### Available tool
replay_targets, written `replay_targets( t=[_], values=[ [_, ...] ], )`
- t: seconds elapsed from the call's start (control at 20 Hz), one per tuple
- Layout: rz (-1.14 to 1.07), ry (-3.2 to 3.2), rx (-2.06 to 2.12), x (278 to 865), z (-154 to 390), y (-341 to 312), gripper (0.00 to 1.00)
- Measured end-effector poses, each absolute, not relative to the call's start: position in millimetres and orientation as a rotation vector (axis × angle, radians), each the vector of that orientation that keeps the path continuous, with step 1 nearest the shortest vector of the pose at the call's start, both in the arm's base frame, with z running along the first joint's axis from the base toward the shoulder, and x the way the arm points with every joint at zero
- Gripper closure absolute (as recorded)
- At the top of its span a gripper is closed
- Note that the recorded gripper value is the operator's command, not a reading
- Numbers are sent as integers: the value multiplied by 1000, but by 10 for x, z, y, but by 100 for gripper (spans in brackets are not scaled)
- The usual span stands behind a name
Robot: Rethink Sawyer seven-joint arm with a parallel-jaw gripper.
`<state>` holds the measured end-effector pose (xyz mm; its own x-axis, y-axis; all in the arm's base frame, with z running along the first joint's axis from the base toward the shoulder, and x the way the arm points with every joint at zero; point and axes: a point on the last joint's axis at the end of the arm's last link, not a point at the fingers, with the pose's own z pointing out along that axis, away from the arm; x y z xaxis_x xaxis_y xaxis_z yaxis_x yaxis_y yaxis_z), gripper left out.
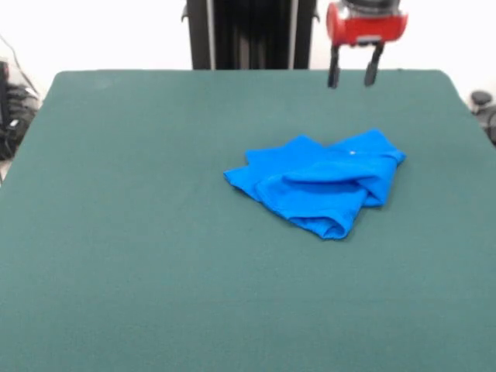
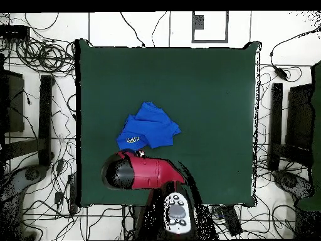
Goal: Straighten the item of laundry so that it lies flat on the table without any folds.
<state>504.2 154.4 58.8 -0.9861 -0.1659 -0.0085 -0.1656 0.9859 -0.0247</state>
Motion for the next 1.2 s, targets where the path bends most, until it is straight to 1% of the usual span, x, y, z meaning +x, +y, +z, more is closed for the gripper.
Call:
replay_targets(
  t=[0.35, 0.95, 1.2],
  values=[
    [-47, 3135, -260, 5029, 197, 1512, 0],
    [-27, 3141, -133, 5466, -453, 1481, 0],
    [-16, 3166, -39, 5564, -449, 1460, 0]
  ],
)
